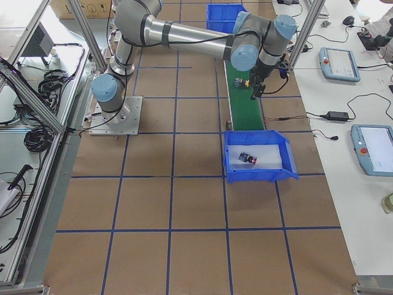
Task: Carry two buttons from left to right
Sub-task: 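Move the right gripper back over the yellow button on the conveyor, then grasp the yellow button with the right gripper and lift it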
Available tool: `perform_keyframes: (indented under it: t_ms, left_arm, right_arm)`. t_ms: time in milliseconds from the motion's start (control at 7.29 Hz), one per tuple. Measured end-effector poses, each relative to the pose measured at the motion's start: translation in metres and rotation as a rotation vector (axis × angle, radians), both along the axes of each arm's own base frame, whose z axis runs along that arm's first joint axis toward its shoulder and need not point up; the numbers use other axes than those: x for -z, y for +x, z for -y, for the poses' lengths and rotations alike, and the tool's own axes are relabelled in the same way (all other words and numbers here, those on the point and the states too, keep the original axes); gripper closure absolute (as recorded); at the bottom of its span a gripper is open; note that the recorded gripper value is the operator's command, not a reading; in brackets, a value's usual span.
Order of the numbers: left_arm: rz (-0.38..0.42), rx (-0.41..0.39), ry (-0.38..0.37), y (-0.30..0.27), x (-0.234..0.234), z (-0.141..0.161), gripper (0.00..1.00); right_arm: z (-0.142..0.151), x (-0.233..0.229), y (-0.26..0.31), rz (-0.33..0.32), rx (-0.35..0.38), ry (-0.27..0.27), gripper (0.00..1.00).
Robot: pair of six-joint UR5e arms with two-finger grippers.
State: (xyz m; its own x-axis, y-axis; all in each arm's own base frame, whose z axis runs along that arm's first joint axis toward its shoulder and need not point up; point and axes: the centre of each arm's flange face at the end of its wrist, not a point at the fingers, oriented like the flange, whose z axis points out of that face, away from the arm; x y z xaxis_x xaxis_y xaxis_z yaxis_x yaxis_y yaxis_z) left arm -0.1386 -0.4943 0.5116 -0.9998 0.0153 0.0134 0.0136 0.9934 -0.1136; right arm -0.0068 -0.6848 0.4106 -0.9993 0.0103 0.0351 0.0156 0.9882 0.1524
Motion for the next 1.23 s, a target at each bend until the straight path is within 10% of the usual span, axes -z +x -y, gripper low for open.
perform_keyframes:
  t_ms: [548, 1234]
  left_arm:
    - [0.0, 0.0, 0.001, -0.001, 0.001, 0.0, 0.0]
    - [-0.004, -0.001, 0.001, 0.0, 0.001, 0.001, 0.0]
  right_arm:
    - [-0.019, 0.043, 0.127, -0.034, 0.009, 0.002, 0.0]
    - [0.004, 0.097, 0.151, -0.051, 0.081, -0.031, 0.0]
